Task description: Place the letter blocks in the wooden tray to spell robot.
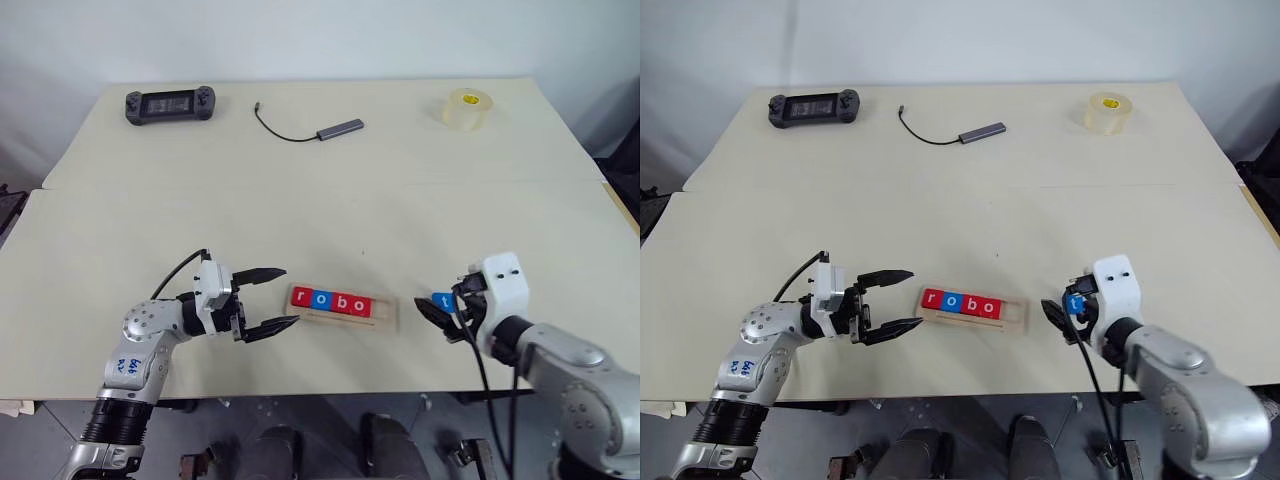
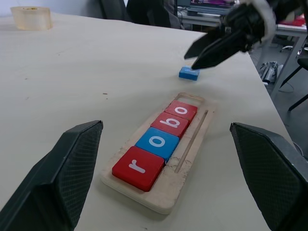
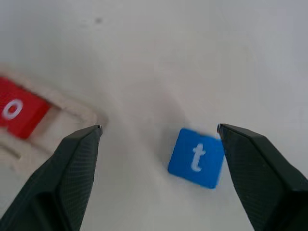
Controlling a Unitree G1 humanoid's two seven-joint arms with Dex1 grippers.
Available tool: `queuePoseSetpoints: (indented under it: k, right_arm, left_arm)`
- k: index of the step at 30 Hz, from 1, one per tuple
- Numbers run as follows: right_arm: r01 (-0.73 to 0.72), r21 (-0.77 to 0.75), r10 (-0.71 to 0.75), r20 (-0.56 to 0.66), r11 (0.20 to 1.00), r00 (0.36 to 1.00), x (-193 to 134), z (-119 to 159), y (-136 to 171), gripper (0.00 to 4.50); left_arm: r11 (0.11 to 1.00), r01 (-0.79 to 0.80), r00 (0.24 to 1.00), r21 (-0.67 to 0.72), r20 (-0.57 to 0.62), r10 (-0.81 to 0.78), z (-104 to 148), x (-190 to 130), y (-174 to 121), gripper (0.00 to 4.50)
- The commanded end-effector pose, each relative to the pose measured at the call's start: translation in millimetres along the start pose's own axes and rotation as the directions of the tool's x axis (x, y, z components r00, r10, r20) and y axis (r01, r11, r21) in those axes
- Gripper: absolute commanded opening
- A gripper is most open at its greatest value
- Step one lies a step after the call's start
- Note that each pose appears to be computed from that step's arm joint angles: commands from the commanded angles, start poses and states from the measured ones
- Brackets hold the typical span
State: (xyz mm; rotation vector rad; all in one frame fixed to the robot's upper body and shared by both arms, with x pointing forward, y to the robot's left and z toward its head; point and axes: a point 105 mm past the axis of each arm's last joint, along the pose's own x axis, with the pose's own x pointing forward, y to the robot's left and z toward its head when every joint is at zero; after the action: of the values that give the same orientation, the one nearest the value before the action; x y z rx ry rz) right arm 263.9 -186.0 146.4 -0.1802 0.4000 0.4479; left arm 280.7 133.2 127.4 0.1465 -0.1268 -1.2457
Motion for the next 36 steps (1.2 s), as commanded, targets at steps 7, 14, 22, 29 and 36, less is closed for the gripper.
queuePoseSetpoints:
  k: [7,14,22,29,36]
  right_arm:
    - [-0.46,-0.395,0.42,-0.189,0.795,0.888,2,-8,-29,4.05]
    - [-0.529,-0.46,0.468,-0.248,0.713,0.848,27,-7,-52,4.05]
    - [-0.653,-0.428,0.535,-0.375,0.625,0.757,31,-17,-54,2.78]
    - [-0.654,-0.464,0.601,-0.281,0.598,0.749,37,14,-29,1.45]
    - [-0.701,-0.353,0.671,-0.225,0.619,0.706,28,34,32,1.45]
  left_arm:
    - [0.997,0.015,1.0,0.076,0.009,-0.016,10,-3,-5,4.5]
    - [0.996,0.035,0.999,0.085,0.001,-0.035,14,-5,-13,4.5]
    - [0.996,0.016,1.0,0.09,-0.002,-0.016,16,-7,-17,4.5]
    - [0.996,-0.001,1.0,0.087,-0.002,0.001,15,-7,-18,4.5]
    - [0.997,-0.011,1.0,0.072,0.004,0.011,14,-4,-19,4.5]
